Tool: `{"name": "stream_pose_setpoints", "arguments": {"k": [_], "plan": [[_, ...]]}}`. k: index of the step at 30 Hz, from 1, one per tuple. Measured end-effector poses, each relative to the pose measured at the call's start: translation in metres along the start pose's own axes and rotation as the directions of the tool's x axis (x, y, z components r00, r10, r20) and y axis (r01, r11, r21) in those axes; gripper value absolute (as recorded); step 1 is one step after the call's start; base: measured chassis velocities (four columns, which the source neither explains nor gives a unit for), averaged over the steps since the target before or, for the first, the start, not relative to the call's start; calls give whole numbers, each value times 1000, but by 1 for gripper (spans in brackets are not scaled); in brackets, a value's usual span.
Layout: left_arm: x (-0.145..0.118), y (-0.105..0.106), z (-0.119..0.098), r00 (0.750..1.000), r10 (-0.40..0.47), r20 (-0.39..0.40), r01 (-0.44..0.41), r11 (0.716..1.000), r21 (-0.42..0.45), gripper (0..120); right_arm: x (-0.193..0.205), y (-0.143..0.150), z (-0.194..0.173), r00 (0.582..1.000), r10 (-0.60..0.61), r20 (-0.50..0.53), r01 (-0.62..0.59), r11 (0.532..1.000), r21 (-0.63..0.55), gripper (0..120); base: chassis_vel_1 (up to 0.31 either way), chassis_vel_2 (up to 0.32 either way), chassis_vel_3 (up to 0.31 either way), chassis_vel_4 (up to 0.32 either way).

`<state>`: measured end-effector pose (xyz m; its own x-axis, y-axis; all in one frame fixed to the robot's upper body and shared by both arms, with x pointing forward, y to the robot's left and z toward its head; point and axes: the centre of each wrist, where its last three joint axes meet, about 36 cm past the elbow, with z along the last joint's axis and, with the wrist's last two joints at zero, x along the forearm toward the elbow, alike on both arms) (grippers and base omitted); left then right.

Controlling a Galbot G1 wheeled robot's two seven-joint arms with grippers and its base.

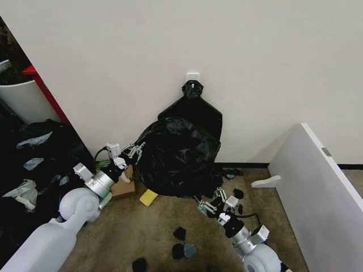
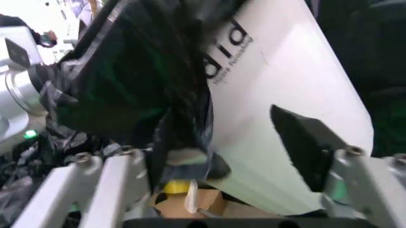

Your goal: Place the garbage bag over the trash bin.

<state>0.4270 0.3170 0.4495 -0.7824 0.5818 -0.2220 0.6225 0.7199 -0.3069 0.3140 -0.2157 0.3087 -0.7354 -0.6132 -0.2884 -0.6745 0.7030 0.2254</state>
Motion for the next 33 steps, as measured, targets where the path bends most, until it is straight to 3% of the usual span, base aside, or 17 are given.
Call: {"name": "stream_pose_setpoints", "arguments": {"k": [10,16,22,26,29,31,33], "plan": [[1,-3,1,1000,3,1,-3,1000,-2,4,7,-15,11,1000,2,-28,1,996,87,23,0,0,0,0],[1,-8,1,1000,12,4,-12,1000,2,4,15,-33,19,993,74,-89,-50,967,250,0,0,0,0,0],[3,-12,3,1000,16,-1,-16,1000,6,4,18,-42,24,987,137,-88,-92,913,396,0,0,0,0,0],[3,-12,4,1000,15,-4,-15,1000,1,4,17,-51,25,997,64,-43,-42,918,394,11,0,0,0,0],[4,-12,5,1000,11,-7,-11,1000,-6,4,23,-77,19,999,-25,-29,34,933,359,22,0,0,0,0],[5,-11,6,1000,7,-9,-7,1000,-15,4,28,-92,14,1000,0,-24,9,935,353,30,0,0,0,0],[7,-12,9,1000,-4,-17,3,999,-33,4,29,-104,3,993,118,-12,-106,929,355,39,0,0,0,0]]}}
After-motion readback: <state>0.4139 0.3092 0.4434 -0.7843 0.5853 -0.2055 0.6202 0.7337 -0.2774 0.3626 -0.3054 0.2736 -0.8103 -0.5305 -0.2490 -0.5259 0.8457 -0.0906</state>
